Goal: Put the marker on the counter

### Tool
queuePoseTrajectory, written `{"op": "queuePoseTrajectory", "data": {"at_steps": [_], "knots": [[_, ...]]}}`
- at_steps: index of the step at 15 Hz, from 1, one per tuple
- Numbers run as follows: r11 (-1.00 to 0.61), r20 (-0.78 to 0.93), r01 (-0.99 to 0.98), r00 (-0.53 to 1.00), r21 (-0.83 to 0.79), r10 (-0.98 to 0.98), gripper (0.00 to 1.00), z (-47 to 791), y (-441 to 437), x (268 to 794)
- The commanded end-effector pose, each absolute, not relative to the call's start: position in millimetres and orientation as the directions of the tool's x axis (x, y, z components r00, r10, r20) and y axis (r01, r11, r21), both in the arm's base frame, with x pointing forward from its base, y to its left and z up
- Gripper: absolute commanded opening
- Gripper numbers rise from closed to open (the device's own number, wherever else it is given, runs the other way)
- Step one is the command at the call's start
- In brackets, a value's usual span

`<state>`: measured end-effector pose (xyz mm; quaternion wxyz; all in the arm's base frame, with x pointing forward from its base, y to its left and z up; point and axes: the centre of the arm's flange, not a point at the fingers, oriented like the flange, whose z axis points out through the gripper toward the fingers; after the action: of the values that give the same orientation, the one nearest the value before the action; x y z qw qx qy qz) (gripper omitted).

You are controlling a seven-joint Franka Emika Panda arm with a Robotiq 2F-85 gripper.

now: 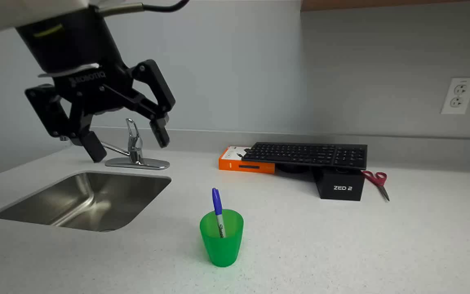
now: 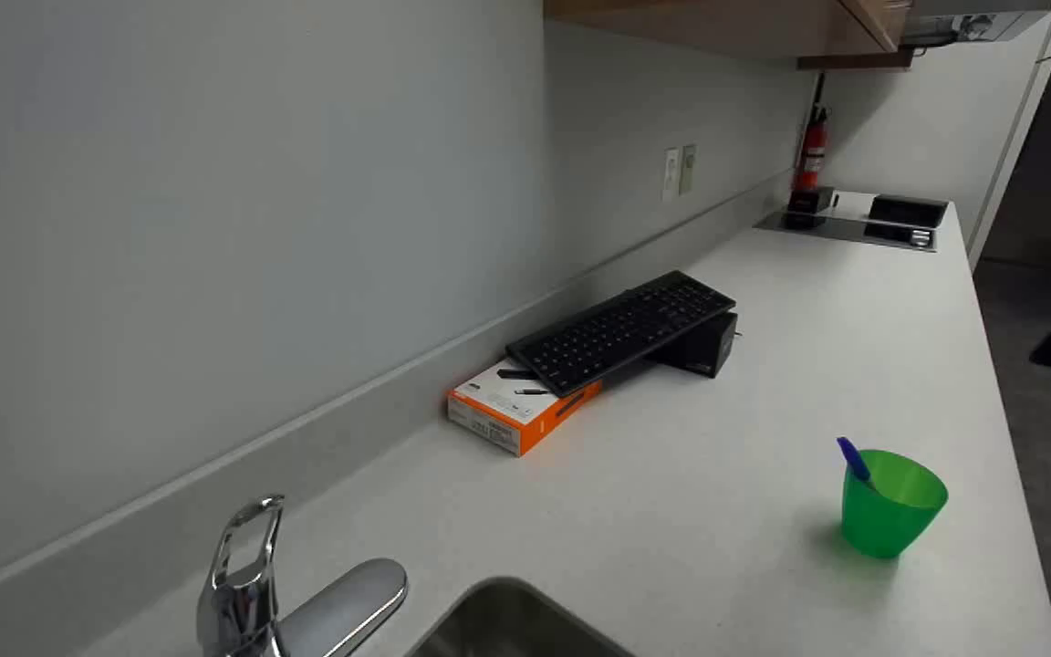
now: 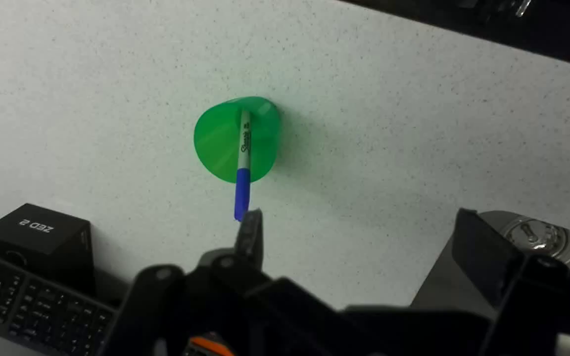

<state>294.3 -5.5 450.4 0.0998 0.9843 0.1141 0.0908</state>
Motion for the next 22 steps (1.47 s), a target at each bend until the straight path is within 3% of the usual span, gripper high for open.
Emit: {"op": "queuePoseTrajectory", "data": {"at_steps": [1,7,18,22], "knots": [[-0.954,0.153,0.206,0.958,0.217,0.242,1.0,451,-6,295],[-0.954,0.139,0.209,0.96,0.214,0.242,1.0,447,-6,297],[-0.961,-0.007,0.018,1.0,0.278,0.016,1.0,374,-70,372],[-0.966,-0.02,0.019,1.0,0.256,0.015,1.0,370,-68,362]]}}
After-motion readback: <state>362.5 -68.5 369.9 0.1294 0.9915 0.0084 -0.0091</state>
